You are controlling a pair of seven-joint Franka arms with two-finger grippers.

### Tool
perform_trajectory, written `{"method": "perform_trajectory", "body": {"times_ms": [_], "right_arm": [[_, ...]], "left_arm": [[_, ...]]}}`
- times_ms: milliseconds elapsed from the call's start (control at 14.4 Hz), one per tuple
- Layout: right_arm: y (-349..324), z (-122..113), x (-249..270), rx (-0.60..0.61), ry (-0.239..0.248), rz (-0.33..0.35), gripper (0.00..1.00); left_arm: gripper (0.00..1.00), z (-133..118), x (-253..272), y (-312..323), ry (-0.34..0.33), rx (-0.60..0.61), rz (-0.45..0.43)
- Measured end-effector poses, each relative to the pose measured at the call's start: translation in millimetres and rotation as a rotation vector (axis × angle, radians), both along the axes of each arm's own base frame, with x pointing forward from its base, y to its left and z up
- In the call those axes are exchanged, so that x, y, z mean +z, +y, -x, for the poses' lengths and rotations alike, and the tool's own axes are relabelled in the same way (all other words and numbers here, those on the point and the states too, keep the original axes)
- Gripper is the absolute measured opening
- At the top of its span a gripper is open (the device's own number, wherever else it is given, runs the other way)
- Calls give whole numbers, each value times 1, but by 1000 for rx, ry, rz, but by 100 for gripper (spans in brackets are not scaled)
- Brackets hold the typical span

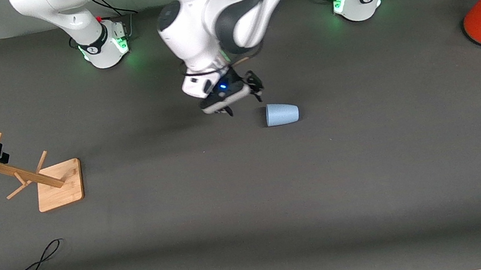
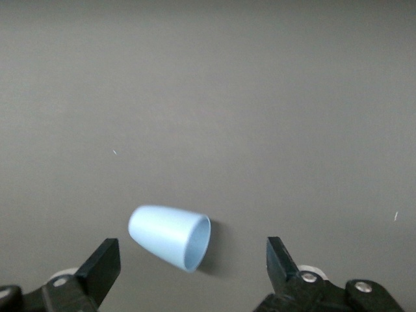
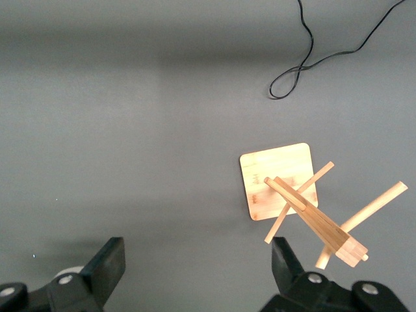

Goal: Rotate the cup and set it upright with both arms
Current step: 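Lower the left gripper over the lying cup and grasp its rim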

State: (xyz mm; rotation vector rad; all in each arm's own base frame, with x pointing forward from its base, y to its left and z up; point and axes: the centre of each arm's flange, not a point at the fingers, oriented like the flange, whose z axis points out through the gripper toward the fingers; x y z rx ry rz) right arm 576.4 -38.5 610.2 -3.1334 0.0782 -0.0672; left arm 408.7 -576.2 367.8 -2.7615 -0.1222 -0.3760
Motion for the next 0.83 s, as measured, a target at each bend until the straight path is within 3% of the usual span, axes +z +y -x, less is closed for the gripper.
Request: {"method": "perform_trajectory", "body": {"times_ms": [485, 832], "right_arm": [[4, 0, 0, 9, 1, 0, 100], [4, 0, -1, 10, 2, 1, 100]], "left_arm": [[100, -12, -112, 13, 182, -227, -210], [99, -13, -162, 26, 222, -301, -358]]}}
